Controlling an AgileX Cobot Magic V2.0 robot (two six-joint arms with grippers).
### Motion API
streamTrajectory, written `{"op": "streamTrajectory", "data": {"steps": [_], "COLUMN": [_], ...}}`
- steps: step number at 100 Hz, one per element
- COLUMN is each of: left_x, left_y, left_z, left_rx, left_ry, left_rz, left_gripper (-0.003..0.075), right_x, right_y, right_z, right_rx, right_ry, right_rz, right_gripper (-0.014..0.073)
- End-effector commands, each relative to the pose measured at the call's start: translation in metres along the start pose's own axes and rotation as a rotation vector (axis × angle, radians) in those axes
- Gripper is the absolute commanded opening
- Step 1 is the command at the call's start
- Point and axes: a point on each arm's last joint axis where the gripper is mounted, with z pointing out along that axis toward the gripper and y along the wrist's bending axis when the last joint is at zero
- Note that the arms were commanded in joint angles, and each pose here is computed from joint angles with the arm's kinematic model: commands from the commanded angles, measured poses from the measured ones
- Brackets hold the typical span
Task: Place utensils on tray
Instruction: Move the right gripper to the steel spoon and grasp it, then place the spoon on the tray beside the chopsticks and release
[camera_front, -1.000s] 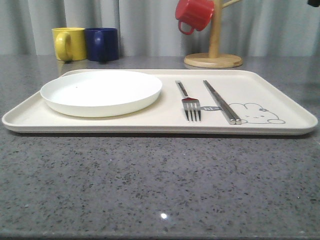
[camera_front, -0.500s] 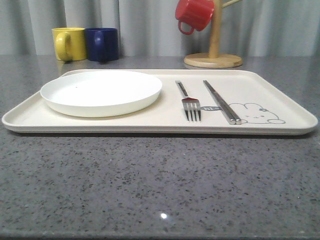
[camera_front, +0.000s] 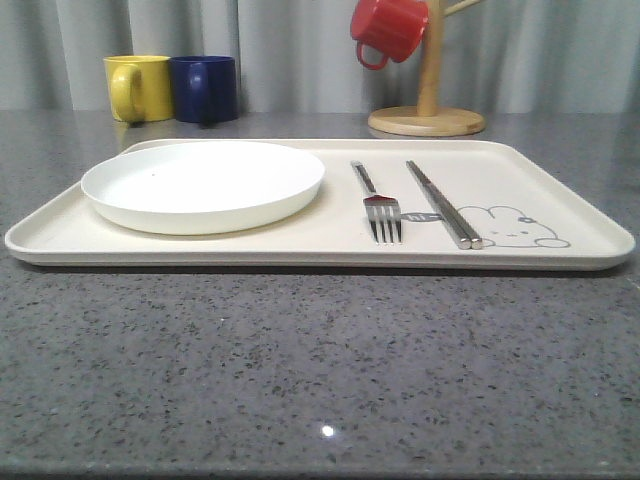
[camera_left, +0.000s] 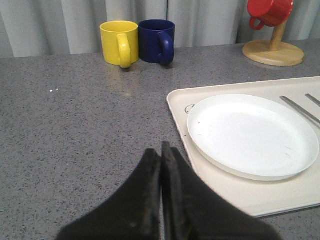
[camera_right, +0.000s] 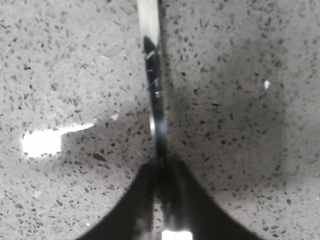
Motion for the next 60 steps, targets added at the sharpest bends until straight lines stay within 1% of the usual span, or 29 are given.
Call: {"op": "streamTrajectory", "data": {"steps": [1, 3, 18, 27, 32, 44, 51, 60], "left_x": [-0.014, -0.014, -0.014, -0.014, -0.014, -0.014, -0.014, -0.014], "left_y": [-0.001, -0.001, -0.001, -0.001, -0.001, -0.001, -0.001, -0.001], "left_z": [-0.001, -0.001, -0.001, -0.001, -0.001, -0.001, -0.001, -0.001], "left_rx": [0.011, 0.011, 0.011, 0.011, 0.011, 0.011, 0.011, 0.011], "left_ry": [-0.091, -0.091, -0.091, -0.091, -0.091, -0.091, -0.091, -0.091], "left_rz": [-0.009, -0.009, -0.009, -0.009, -0.009, -0.009, -0.009, -0.009], "left_gripper": [-0.0019, -0.0019, -0.0019, -0.0019, -0.0019, -0.0019, -0.0019, -0.0019], "right_x": [-0.002, -0.002, 0.004, 0.011, 0.017, 0.034, 0.042, 0.051], "right_y": [-0.003, -0.002, 0.004, 0.016, 0.025, 0.056, 0.075, 0.098], "right_z": [-0.019, -0.02, -0.043, -0.064, -0.076, -0.102, -0.109, -0.111], "right_rx": [0.007, 0.006, -0.003, -0.019, -0.032, -0.079, -0.106, -0.139], "right_ry": [-0.061, -0.064, -0.111, -0.159, -0.185, -0.232, -0.237, -0.23], "right_rz": [0.001, 0.003, -0.005, -0.035, -0.047, -0.093, -0.126, -0.137], "right_gripper": [-0.0054, -0.0071, -0.0069, -0.0069, -0.0069, -0.0069, -0.0069, -0.0069]}}
